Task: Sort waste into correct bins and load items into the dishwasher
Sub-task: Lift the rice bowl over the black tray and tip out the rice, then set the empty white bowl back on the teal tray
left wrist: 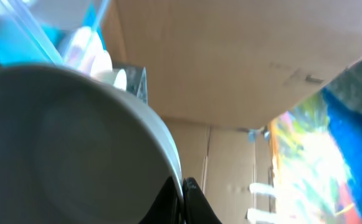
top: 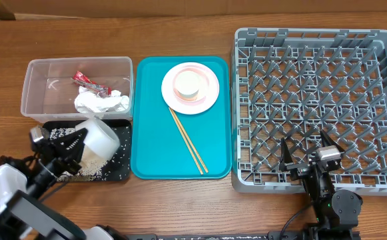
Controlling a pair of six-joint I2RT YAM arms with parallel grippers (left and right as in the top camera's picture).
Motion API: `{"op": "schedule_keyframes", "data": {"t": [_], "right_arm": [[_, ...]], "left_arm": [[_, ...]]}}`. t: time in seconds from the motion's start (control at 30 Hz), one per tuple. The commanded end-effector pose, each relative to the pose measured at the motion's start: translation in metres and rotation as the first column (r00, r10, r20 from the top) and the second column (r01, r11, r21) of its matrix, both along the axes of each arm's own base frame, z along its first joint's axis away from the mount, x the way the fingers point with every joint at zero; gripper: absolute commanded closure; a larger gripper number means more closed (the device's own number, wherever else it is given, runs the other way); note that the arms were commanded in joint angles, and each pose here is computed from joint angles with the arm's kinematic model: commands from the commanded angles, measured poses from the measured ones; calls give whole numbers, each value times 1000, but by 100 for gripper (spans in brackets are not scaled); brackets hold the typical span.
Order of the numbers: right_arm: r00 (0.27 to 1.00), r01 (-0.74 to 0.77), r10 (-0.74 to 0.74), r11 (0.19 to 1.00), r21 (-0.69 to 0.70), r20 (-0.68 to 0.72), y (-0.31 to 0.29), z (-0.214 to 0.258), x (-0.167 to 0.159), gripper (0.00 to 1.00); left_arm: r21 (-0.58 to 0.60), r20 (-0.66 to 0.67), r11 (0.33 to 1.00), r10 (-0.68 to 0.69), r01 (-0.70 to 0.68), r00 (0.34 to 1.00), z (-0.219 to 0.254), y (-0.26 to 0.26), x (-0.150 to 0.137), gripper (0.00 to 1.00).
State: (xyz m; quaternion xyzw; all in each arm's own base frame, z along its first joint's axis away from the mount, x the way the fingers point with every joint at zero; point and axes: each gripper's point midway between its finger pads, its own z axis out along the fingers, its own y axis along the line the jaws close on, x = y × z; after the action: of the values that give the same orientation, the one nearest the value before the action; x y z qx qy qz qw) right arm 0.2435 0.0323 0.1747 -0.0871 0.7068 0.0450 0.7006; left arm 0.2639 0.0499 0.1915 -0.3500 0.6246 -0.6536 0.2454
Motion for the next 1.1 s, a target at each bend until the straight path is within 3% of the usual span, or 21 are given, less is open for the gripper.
{"op": "schedule_keyframes", "data": {"t": [0.0,0.2,0.27,0.43,0.67,0.9,1.07], "right_arm": [[1000,-10,10,1000,0,6,2,-1,0,0],[1000,-10,10,1000,0,5,2,-2,0,0],[1000,-10,10,1000,0,6,2,-1,0,0],[1000,-10,10,1000,0,5,2,-2,0,0],[1000,-10,10,1000,0,6,2,-1,0,0],[1000,-10,10,1000,0,6,2,-1,0,0],[1000,-10,10,1000,0,6,2,-1,0,0]], "left_arm": [[250,118,963,-138,105,983,21,-34,-9,96],[398,144,881,-336,256,931,51,-79,-12,96],[463,122,826,-418,320,900,64,-97,-11,96],[587,-69,691,-476,422,877,60,-119,-4,96],[768,-355,377,-423,518,834,15,-157,0,96],[844,-506,34,-283,536,815,-29,-188,-4,96],[822,-565,-101,-262,561,782,-66,-213,2,96]]}}
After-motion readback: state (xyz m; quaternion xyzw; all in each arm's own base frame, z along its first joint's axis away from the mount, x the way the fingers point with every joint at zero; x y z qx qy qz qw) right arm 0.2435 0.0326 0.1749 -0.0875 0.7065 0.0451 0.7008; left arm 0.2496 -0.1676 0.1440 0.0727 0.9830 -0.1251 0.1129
